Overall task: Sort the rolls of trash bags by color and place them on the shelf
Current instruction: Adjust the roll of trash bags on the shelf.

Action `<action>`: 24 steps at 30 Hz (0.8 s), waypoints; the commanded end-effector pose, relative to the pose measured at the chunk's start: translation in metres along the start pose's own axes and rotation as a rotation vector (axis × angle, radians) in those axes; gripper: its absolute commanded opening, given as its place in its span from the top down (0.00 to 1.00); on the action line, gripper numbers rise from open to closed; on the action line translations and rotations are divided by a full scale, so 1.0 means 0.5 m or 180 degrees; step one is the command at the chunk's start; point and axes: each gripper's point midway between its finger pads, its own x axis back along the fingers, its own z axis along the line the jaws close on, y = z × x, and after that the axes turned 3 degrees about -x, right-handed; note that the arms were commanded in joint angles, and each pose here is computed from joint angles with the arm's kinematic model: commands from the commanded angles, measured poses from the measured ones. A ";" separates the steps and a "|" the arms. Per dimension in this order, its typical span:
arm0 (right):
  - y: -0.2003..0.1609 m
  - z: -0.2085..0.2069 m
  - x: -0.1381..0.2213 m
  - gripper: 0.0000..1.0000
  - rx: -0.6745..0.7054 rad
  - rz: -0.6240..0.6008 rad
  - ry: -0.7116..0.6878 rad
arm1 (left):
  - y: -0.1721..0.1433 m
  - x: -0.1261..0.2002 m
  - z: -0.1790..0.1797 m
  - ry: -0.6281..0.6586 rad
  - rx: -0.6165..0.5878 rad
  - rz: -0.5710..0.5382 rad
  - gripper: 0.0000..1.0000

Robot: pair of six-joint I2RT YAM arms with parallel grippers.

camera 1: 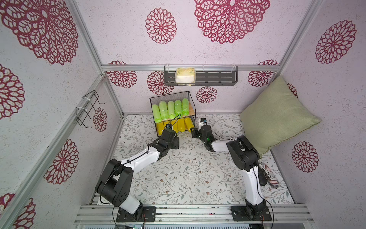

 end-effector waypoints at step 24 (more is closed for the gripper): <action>0.048 0.039 0.083 0.45 0.0003 -0.0186 0.0353 | 0.000 0.004 -0.001 -0.0065 0.0035 -0.0010 0.32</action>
